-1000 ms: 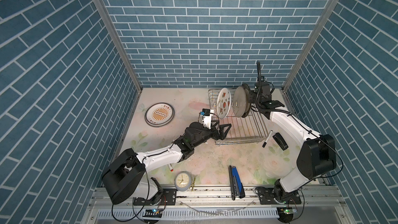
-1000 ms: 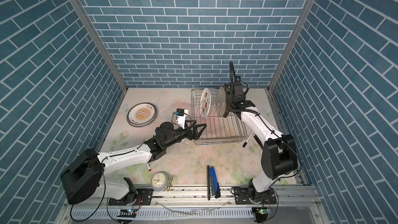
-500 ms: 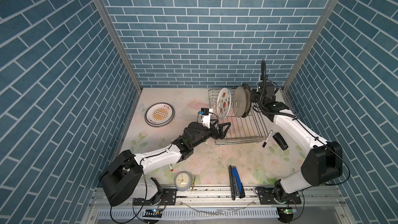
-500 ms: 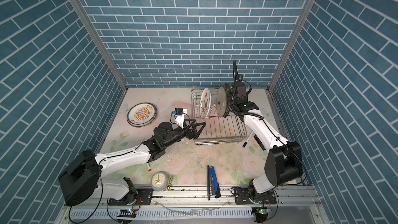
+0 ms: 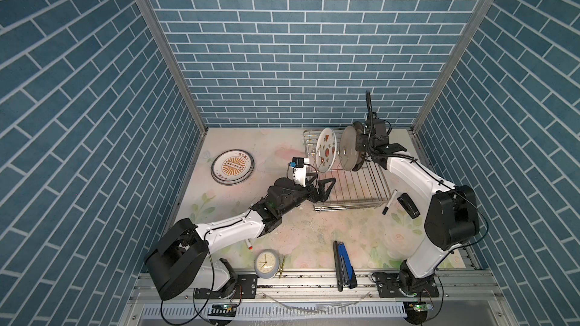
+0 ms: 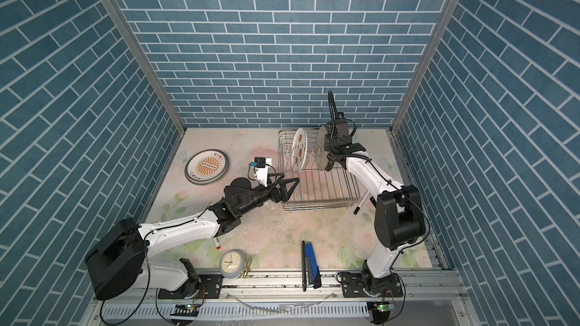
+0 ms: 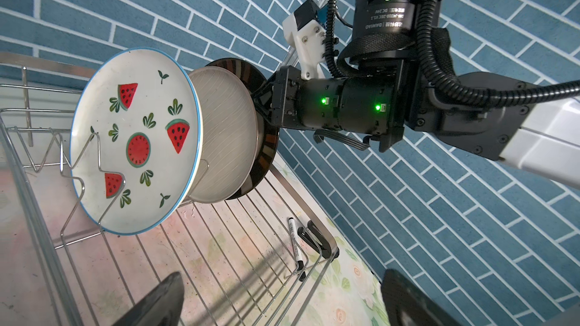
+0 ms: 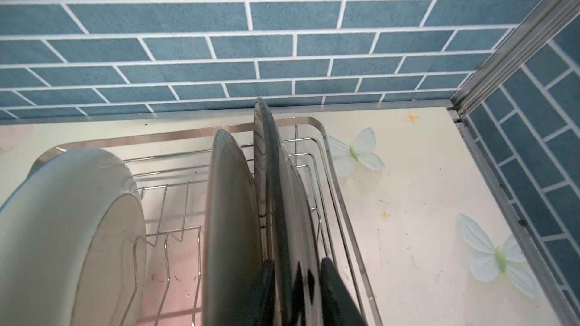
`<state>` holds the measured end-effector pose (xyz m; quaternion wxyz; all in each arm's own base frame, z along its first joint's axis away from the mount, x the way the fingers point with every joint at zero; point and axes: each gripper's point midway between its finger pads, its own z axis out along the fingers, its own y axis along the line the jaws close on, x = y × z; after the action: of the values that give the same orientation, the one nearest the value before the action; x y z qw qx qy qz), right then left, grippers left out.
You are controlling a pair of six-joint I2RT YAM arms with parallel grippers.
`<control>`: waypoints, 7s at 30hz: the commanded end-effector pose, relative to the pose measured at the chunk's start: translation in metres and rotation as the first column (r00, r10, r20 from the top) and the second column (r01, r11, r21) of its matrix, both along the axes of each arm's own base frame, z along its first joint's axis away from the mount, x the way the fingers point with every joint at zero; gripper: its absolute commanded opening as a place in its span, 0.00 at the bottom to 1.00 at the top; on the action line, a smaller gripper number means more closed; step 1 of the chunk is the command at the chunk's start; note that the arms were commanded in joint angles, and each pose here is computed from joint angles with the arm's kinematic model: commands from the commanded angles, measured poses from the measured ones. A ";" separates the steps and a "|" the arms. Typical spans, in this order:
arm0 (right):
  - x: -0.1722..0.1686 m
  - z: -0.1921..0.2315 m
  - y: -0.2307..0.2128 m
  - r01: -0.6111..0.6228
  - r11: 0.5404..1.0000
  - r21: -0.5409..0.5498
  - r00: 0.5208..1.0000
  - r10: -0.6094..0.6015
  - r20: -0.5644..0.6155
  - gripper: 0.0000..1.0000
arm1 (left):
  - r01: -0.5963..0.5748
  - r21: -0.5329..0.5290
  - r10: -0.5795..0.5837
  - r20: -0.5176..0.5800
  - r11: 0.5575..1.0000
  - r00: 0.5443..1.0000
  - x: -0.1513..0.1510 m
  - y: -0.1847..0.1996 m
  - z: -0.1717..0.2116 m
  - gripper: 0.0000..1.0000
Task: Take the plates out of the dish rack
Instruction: 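Close the right gripper on the rim of the dark-rimmed striped plate, then lift the striped plate out of the rack toward the left gripper with the right gripper, then close the left gripper on the striped plate rim while the right gripper holds it, then carry the striped plate toward the table with the left gripper while the right gripper releases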
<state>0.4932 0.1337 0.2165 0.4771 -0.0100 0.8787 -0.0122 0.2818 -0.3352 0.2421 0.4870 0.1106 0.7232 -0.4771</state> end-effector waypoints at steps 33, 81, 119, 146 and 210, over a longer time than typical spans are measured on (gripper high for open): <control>-0.008 0.048 -0.005 0.227 0.929 -0.291 0.970 -0.190 0.150 0.00 | -0.054 0.006 0.054 0.005 0.999 0.999 0.004 0.007 -0.008 1.00; -0.193 0.155 -0.060 0.282 0.959 -0.042 0.853 -0.230 0.469 0.00 | -0.064 0.005 0.063 0.081 0.998 0.995 -0.017 0.033 0.004 1.00; -0.285 0.151 0.057 -0.652 0.564 0.507 0.744 0.348 0.570 0.00 | 0.013 -0.214 0.001 0.062 0.977 0.998 -0.027 0.053 0.011 1.00; -0.265 0.137 0.067 -0.700 0.386 0.602 0.713 0.432 0.552 0.00 | 0.109 -0.289 -0.103 0.037 0.951 0.994 -0.042 0.045 0.019 0.19; -0.201 0.022 0.096 -0.556 0.545 0.627 0.814 0.510 0.279 0.99 | -0.237 -0.510 0.106 -0.273 0.827 0.956 0.014 0.116 -0.011 0.00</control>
<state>0.2896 0.2288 0.2357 0.4331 -0.0910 0.7615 0.4736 0.2962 -0.2248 0.1589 0.4053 -0.1585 0.7208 -0.5395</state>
